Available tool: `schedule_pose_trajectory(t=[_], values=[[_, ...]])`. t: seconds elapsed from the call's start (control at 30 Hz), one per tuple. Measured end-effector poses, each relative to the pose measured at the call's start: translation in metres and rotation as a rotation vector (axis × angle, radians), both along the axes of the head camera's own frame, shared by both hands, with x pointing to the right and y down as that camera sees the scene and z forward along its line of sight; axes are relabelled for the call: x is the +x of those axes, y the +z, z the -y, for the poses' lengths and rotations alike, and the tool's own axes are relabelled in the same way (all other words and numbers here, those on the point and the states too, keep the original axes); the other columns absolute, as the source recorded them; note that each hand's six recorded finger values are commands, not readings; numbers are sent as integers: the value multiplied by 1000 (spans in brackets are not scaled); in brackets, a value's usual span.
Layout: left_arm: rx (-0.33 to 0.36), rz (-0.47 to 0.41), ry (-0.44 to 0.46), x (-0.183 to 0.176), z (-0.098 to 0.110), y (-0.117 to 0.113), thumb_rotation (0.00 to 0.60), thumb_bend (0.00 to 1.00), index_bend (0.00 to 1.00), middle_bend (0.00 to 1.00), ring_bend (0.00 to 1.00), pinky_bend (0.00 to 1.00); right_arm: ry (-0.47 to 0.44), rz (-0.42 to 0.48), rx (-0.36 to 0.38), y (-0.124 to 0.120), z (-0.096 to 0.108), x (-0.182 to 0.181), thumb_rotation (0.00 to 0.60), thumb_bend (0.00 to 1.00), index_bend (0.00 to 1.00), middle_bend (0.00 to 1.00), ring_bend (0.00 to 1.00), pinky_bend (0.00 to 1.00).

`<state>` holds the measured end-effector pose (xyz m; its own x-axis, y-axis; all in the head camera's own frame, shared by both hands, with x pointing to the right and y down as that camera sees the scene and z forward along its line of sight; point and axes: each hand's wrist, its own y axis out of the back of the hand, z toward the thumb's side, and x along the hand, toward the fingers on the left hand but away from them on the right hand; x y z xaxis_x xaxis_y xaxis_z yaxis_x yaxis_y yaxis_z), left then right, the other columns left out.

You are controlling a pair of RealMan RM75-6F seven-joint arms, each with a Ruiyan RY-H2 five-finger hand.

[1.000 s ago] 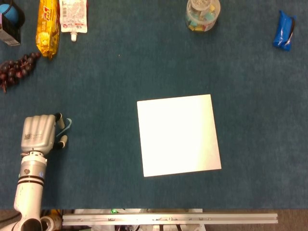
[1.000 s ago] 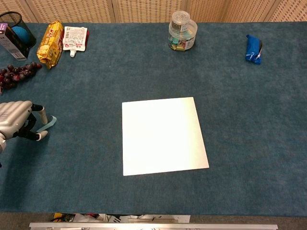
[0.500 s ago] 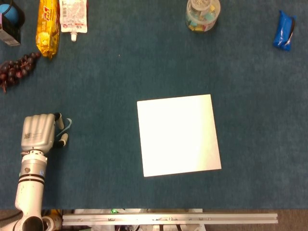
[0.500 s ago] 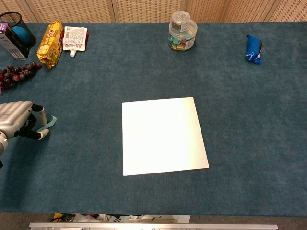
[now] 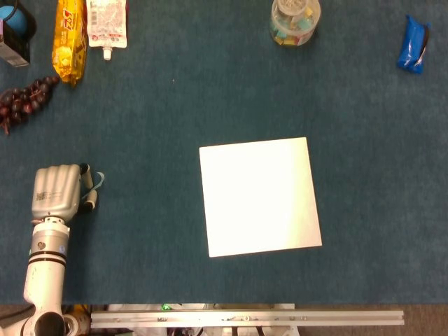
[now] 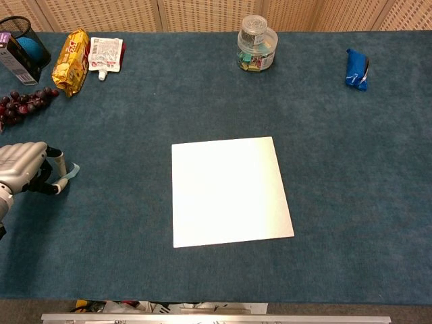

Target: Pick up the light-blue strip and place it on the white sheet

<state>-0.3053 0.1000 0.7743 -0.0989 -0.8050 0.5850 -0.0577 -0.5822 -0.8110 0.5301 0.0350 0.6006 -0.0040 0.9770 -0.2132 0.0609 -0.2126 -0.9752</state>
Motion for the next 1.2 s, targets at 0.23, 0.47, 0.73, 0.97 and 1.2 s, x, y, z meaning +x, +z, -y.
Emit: schedule_pose_trajectory(t=[0.23,0.47,0.73,0.97,1.2], values=[[-5,1,5,1,0,2,542,358,535,881,1000,1000,3,-3,4,-1,-1,1,600,232,513,594,668,694],[-7,-3,14,2,2,3,575,360,549,889,1000,1000,6,-5,6,-3,-2,2,600,231,513,594,668,694],[1,-13,23,4,4,4,600,382,579,900,1000,1000,10,-7,11,-5,-4,3,600,231,513,594,668,694],[12,-33,33,7,6,1,600,382,581,903,1000,1000,14,-7,17,-8,-5,3,600,231,513,594,668,694],[58,-71,107,21,14,-10,600,383,579,904,1000,1000,11,-4,21,-8,-4,2,600,231,513,594,669,694]])
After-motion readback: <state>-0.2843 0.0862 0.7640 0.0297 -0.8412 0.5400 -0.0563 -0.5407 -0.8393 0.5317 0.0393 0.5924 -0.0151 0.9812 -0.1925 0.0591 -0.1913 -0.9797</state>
